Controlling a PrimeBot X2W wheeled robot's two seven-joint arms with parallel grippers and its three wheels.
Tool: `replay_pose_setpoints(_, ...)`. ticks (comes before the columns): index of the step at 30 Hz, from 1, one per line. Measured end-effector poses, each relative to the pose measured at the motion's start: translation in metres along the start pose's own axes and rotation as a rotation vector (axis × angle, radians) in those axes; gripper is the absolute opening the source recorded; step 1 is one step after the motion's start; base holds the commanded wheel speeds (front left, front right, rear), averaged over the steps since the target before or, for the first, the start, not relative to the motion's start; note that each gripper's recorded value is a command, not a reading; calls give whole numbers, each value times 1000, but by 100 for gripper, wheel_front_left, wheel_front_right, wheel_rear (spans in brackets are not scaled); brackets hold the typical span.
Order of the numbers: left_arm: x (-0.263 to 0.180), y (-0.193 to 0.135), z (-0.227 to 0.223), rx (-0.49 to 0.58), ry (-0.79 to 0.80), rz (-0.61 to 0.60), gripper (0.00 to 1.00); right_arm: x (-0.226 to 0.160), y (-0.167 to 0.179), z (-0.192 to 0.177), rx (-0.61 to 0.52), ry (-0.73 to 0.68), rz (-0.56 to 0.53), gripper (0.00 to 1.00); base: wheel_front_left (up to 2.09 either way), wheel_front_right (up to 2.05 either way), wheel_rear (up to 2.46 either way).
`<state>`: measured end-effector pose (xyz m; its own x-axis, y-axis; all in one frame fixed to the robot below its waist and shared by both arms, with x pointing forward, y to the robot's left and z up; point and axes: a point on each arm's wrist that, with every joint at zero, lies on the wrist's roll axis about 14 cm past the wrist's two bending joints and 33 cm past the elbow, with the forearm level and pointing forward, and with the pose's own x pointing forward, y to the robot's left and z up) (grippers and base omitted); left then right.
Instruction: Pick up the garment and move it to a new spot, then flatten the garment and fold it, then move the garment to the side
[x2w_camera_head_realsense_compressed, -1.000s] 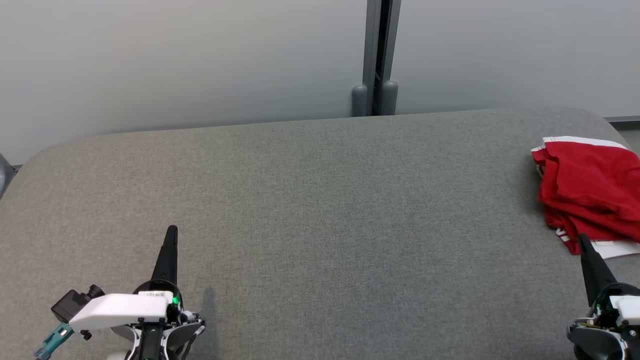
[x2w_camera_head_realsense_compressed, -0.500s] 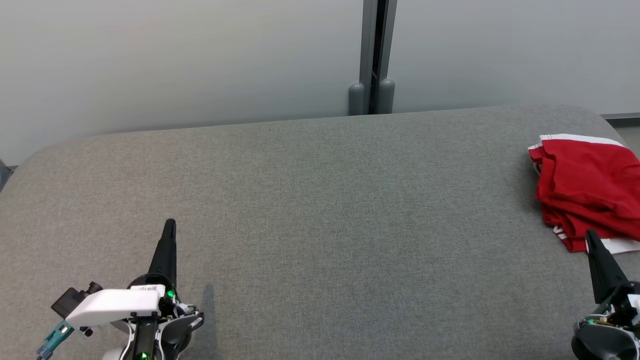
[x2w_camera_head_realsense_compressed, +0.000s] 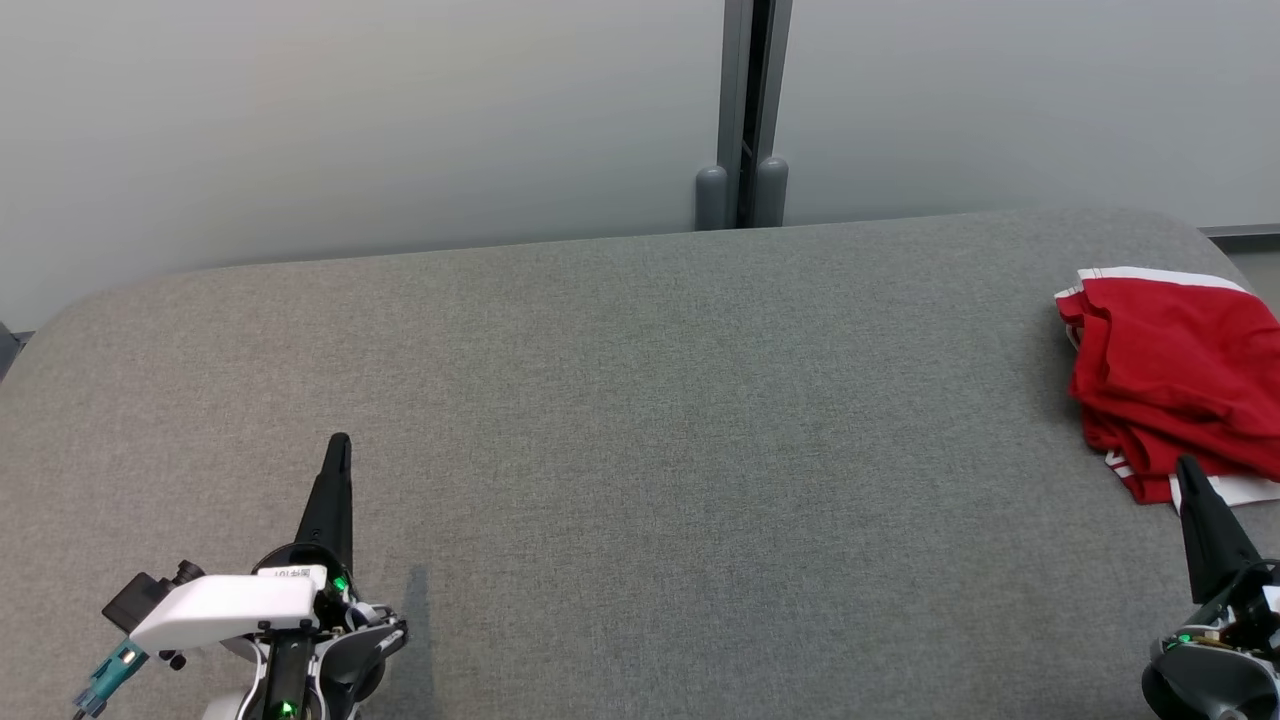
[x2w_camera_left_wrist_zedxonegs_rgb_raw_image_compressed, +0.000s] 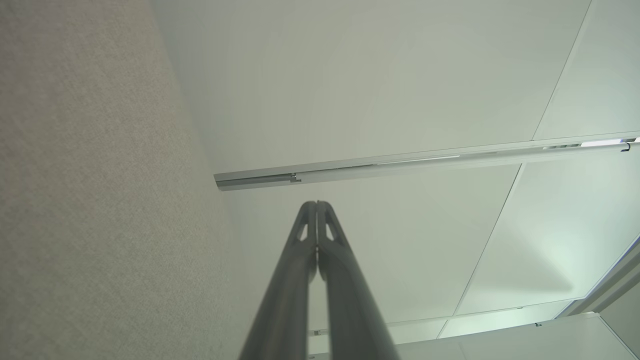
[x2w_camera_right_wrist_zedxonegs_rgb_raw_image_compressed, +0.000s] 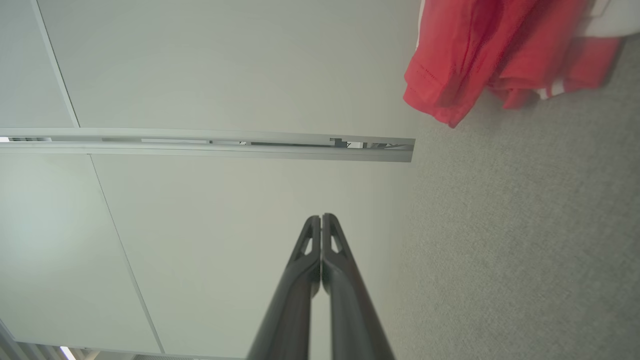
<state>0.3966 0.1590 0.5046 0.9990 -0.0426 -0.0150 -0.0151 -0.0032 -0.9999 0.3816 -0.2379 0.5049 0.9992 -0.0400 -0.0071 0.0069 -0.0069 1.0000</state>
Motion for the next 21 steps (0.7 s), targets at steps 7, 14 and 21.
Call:
replay_pose_setpoints(7,0,0,0,0,0,0,0,0,0,0,0,0,0,0,0,0,0)
replay_pose_setpoints(14,0,0,0,0,0,0,0,0,0,0,0,0,0,0,0,0,0)
replay_pose_setpoints(21,0,0,0,0,0,0,0,0,0,0,0,0,0,0,0,0,0)
